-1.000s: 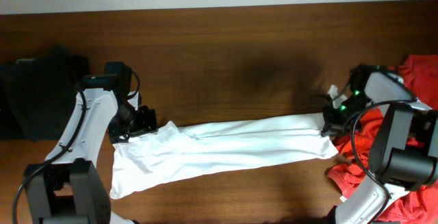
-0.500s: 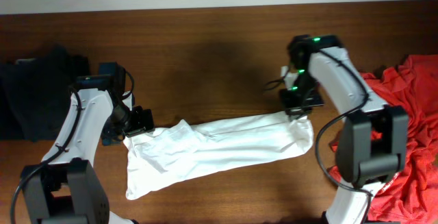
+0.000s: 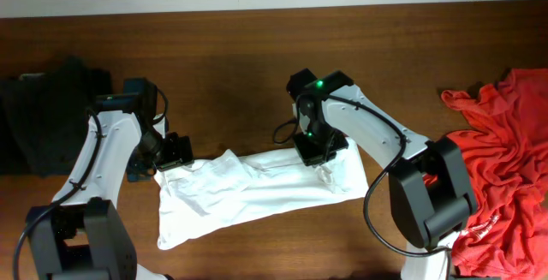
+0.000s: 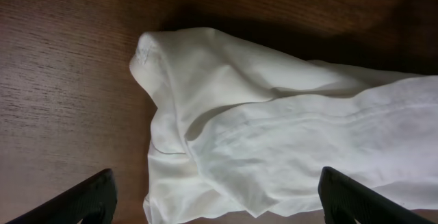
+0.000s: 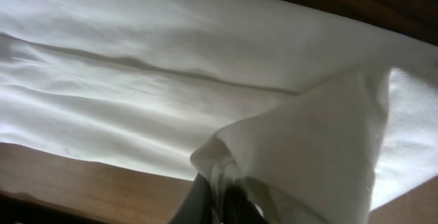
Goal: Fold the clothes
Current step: 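Move the right gripper leftward and grasp the strip's right end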
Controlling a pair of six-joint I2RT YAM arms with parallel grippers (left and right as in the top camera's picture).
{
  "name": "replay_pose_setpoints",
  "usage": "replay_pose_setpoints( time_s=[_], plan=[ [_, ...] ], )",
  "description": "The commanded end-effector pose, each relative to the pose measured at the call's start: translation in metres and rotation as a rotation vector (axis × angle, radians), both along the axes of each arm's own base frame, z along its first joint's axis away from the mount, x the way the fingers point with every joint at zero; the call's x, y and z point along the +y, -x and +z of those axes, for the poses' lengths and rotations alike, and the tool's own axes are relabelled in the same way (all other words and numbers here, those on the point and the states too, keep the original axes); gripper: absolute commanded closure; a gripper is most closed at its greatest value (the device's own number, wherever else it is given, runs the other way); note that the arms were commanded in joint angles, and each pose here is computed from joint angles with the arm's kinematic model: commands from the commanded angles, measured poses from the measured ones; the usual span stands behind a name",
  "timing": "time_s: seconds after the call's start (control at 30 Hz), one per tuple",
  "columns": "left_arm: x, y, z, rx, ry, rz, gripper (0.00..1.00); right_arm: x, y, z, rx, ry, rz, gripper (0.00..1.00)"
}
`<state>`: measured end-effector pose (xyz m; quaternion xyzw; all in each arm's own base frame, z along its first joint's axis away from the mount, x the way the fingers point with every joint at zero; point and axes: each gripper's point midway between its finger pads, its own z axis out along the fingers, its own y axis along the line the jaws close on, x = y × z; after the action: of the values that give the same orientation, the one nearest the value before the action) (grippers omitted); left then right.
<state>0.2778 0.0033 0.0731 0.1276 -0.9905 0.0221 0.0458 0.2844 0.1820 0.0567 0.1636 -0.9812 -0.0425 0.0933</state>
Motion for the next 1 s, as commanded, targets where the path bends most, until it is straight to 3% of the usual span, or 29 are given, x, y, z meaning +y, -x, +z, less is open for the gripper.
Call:
replay_pose_setpoints(
  time_s=[0.0,0.13,0.2,0.33,0.53,0.73,0.77,0.8,0.97],
  plan=[
    [0.001,0.0,0.004,-0.014,-0.005,0.016,0.07,0.018,0.005,0.006,0.003,-0.072,0.003,0.92],
    [0.001,0.0,0.004,-0.014,-0.005,0.016,0.06,0.026,0.006,0.006,0.006,-0.104,0.005,0.91],
    [0.001,0.0,0.004,-0.014,-0.005,0.016,0.06,0.025,0.009,0.007,0.018,-0.099,0.006,0.84],
    [0.002,-0.001,0.004,-0.015,-0.006,0.016,0.06,0.027,0.013,0.008,0.038,-0.116,0.002,0.81],
    [0.002,0.0,0.004,-0.015,-0.006,0.016,0.06,0.032,0.016,0.01,0.055,-0.156,0.032,0.82],
    [0.002,-0.001,0.004,-0.019,-0.006,0.016,0.06,-0.004,-0.007,0.031,-0.103,-0.027,-0.004,0.83],
    [0.002,-0.001,0.004,-0.019,-0.006,0.016,0.05,-0.008,-0.014,0.032,-0.136,-0.007,-0.021,0.79],
    [0.002,-0.001,0.004,-0.019,-0.006,0.016,0.05,-0.006,-0.02,0.03,-0.152,-0.015,-0.024,0.65],
    [0.002,-0.001,0.004,-0.018,-0.006,0.016,0.05,0.006,-0.028,-0.017,-0.167,-0.026,-0.037,0.63]
  ],
)
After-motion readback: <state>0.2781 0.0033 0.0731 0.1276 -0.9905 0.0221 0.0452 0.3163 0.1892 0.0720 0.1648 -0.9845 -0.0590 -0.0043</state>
